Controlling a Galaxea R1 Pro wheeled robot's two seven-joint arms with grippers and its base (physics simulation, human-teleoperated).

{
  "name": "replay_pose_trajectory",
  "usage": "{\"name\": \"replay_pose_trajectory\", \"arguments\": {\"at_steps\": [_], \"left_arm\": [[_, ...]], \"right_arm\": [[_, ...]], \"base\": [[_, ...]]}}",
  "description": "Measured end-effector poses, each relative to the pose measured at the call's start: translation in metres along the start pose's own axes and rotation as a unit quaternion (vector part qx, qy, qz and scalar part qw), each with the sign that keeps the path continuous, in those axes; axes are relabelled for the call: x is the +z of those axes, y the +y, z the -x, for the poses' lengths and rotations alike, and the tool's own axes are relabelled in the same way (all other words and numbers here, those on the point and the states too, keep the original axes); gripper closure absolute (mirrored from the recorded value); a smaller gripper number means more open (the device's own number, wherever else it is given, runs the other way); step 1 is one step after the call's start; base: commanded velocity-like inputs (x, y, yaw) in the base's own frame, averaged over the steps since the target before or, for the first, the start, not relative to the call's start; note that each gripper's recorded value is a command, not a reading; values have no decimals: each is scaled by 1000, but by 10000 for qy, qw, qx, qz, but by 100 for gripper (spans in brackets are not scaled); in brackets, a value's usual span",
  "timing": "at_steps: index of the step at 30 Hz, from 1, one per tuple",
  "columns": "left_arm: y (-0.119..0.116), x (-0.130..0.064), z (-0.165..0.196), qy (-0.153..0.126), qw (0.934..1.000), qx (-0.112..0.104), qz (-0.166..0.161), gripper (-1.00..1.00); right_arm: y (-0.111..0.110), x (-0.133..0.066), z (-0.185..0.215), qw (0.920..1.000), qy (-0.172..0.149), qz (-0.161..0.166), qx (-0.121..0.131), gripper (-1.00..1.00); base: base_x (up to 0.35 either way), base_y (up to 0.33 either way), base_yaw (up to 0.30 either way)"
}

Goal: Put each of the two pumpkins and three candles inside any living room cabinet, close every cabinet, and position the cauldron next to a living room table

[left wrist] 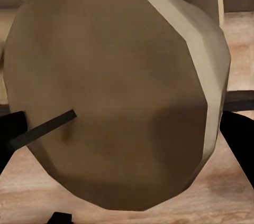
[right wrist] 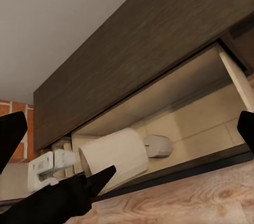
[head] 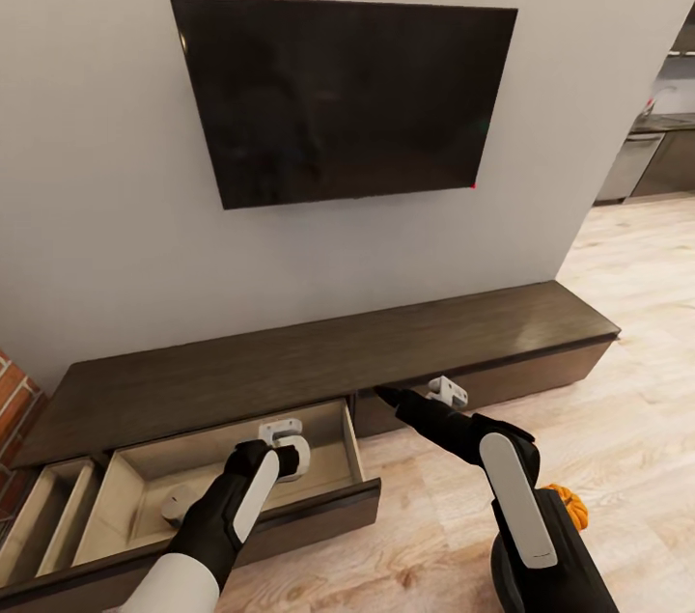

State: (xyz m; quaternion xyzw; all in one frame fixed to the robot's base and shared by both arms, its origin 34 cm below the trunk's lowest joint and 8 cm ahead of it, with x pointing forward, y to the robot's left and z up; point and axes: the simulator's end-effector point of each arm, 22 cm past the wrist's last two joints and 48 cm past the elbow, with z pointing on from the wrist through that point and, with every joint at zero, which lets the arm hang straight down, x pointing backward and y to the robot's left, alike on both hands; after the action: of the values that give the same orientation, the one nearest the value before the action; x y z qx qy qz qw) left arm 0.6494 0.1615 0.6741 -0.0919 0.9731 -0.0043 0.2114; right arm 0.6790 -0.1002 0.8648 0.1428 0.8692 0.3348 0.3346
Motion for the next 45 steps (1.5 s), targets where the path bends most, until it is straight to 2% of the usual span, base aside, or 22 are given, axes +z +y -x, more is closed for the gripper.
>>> {"name": "replay_pose_trajectory", "arguments": {"at_steps": [3,7,11,13,21,29,45], "left_arm": [[-5,4,-6,27,9998,175,10,100],[-13,11,-20,148,9995,291,-21,100],[-27,15,-29,148,9979,625,-50,100],[-28,18,-30,143,9977,668,-43,100],[-27,25,-29,53,9978,654,-44,100],[-28,24,-15,-225,9981,561,-77,100],[-22,23,-12,-255,9982,542,-34,100]], "right_arm": [[-2,3,-2,10000,-2,14,3,-100],[-6,6,-4,10000,-9,26,8,-100],[-8,9,-7,10000,-18,82,2,-100],[-9,11,-8,10000,-14,91,2,-100],[-14,16,-13,9999,-2,116,2,-100],[-12,16,-13,9999,-10,147,0,-100],[-10,17,-15,9999,0,146,-20,-100]], "base": [[0,0,0],[0,0,0],[0,0,0],[0,0,0],[0,0,0],[1,0,0],[95,29,-40]]}}
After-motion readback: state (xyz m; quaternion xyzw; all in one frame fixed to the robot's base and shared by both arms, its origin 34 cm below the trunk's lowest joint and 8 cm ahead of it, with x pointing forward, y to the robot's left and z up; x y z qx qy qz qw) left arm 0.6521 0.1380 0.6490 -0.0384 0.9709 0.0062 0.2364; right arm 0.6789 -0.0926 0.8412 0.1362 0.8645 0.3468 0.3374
